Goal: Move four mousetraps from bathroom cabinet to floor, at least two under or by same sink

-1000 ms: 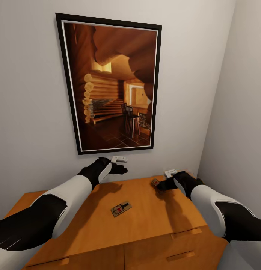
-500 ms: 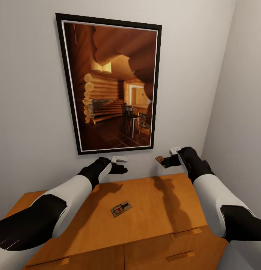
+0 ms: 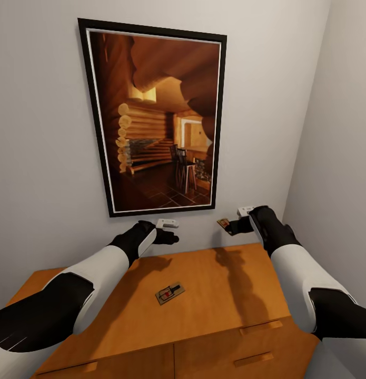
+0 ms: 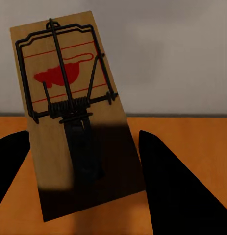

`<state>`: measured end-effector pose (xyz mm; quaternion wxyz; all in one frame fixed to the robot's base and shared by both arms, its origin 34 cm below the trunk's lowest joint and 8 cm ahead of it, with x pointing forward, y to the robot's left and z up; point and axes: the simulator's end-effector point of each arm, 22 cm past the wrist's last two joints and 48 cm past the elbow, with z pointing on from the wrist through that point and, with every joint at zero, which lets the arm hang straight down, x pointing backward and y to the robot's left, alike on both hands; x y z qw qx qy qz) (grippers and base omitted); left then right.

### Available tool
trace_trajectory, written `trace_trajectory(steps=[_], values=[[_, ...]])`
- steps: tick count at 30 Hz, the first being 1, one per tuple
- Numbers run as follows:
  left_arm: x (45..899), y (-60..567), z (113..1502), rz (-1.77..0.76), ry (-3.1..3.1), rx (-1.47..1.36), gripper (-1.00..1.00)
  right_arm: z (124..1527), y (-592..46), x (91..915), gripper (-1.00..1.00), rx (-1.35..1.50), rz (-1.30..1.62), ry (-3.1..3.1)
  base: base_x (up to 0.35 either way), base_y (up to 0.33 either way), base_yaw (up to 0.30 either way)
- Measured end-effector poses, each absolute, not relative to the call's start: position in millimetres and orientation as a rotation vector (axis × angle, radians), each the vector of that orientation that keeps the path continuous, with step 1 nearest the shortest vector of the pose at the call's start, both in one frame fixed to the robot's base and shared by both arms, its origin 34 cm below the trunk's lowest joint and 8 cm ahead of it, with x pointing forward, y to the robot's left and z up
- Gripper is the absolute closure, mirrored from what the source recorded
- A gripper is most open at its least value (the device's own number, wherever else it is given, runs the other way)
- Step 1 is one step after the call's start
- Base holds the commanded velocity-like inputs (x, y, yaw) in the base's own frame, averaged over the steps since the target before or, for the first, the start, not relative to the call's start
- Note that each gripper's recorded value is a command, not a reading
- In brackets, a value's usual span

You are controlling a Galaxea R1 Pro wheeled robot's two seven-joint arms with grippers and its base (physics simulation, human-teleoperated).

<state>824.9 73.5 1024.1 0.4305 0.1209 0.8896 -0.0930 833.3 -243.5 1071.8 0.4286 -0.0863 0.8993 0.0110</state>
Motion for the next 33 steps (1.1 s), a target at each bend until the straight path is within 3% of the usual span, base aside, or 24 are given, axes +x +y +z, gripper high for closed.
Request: trace_trajectory(steps=[33], values=[[827.2, 100.8, 1011.9, -0.178, 2.243, 0.275, -1.0, 1050.7, -248.3, 828.1, 1.0, -0.213, 0.016, 2.295, 0.0, 0.0, 0.0]])
